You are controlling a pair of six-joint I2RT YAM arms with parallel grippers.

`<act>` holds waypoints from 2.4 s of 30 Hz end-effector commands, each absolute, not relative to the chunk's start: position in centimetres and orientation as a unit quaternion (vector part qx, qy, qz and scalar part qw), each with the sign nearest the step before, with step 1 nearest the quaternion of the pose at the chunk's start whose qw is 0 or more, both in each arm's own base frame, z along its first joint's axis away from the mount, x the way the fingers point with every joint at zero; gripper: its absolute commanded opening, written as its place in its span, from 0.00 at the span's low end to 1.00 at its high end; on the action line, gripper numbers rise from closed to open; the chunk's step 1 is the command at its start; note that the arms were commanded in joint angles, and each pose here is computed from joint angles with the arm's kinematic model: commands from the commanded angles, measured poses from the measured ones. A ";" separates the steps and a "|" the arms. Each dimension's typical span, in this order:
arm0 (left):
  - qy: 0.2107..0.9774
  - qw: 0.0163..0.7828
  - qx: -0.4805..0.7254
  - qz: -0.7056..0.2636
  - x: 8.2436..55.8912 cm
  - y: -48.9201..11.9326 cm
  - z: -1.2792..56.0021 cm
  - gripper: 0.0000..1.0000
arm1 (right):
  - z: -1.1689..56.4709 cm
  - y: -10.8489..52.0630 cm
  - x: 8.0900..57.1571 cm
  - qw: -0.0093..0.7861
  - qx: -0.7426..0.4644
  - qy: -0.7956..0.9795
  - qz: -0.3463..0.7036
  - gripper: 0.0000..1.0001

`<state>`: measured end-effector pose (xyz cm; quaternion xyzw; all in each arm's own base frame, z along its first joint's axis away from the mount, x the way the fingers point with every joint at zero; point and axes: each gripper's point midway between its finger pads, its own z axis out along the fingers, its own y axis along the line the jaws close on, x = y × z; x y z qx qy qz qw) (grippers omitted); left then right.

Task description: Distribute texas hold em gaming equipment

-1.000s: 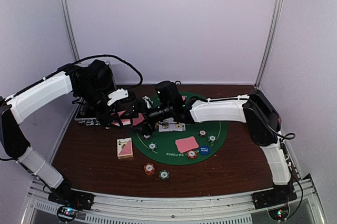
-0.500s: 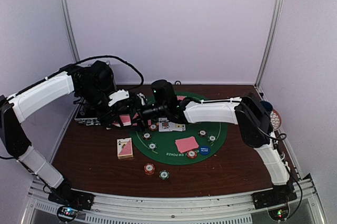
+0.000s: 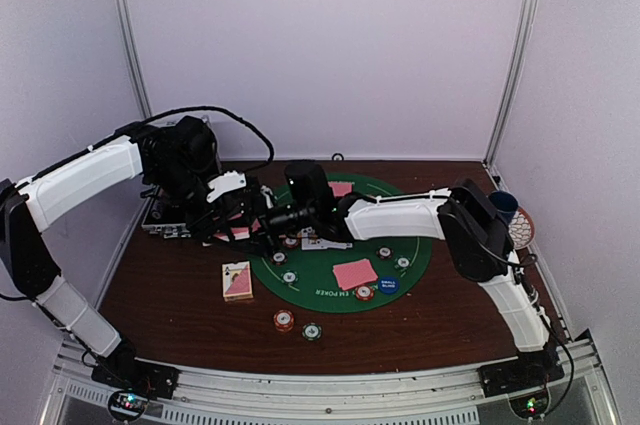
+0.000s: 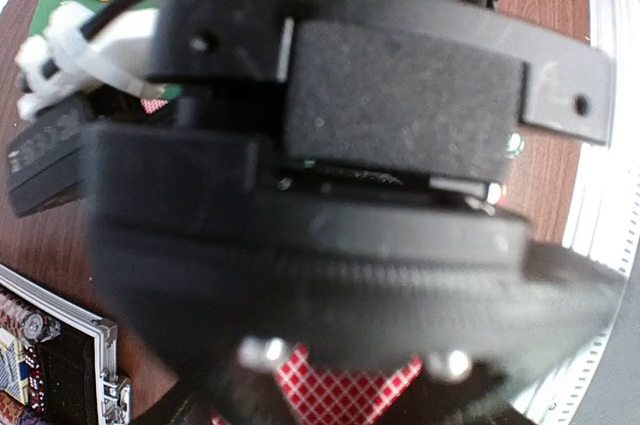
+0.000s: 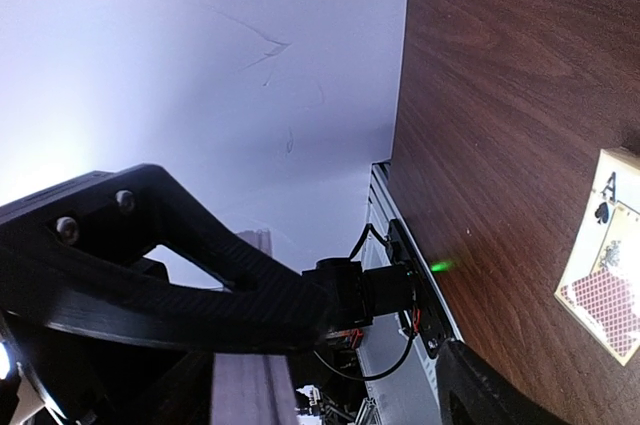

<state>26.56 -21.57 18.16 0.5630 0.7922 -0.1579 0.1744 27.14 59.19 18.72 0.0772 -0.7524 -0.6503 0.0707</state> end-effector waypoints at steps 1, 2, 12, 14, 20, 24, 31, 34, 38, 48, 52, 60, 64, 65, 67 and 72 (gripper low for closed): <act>0.786 0.193 0.565 -0.163 27.0 -21.9 19.3 0.00 | 18.7 58.1 27.1 0.068 0.089 -0.755 -0.646 0.75; 0.786 0.194 0.565 -0.163 27.0 -21.9 19.3 0.00 | 18.6 57.8 27.1 0.066 0.089 -0.757 -0.643 0.74; 0.786 0.193 0.565 -0.162 26.9 -21.8 19.3 0.00 | 19.9 56.6 27.1 0.059 0.095 -0.756 -0.645 0.63; 0.786 0.194 0.565 -0.162 26.9 -21.8 19.3 0.00 | 20.2 56.5 27.1 0.058 0.097 -0.755 -0.646 0.62; 0.785 0.195 0.565 -0.163 26.8 -21.8 19.4 0.00 | 20.4 56.1 27.1 0.058 0.097 -0.758 -0.643 0.60; 0.785 0.194 0.565 -0.162 26.8 -21.7 19.3 0.00 | 20.3 55.7 27.1 0.058 0.096 -0.758 -0.642 0.58; 0.786 0.191 0.565 -0.163 26.7 -21.7 19.0 0.00 | 21.3 54.9 27.4 0.054 0.098 -0.757 -0.644 0.57; 0.786 0.191 0.565 -0.163 26.6 -21.7 19.0 0.00 | 22.2 54.3 27.6 0.046 0.103 -0.757 -0.644 0.57; 0.786 0.189 0.566 -0.163 26.6 -21.6 19.0 0.00 | 22.9 53.9 27.7 0.039 0.108 -0.758 -0.642 0.56; 0.786 0.189 0.566 -0.162 26.6 -21.6 18.9 0.00 | 23.2 53.0 27.1 0.045 0.120 -0.767 -0.629 0.27; 0.786 0.189 0.566 -0.161 26.6 -21.6 18.9 0.00 | 23.5 52.3 27.4 0.041 0.119 -0.770 -0.626 0.12; 0.786 0.189 0.567 -0.159 26.6 -21.5 18.9 0.00 | 24.8 49.1 29.5 0.012 0.117 -0.785 -0.608 0.00; 0.787 0.189 0.566 -0.157 26.7 -21.5 18.9 0.00 | 24.8 45.3 32.3 -0.039 0.128 -0.818 -0.559 0.00; 0.787 0.188 0.566 -0.158 26.6 -21.5 19.0 0.00 | 24.3 44.0 32.9 -0.056 0.139 -0.836 -0.529 0.00; 0.787 0.188 0.566 -0.159 26.6 -21.5 18.9 0.00 | 22.8 41.2 33.4 -0.074 0.163 -0.873 -0.453 0.00; 0.787 0.188 0.566 -0.158 26.6 -21.5 19.0 0.00 | 20.3 35.0 36.7 -0.196 0.272 -0.922 -0.191 0.00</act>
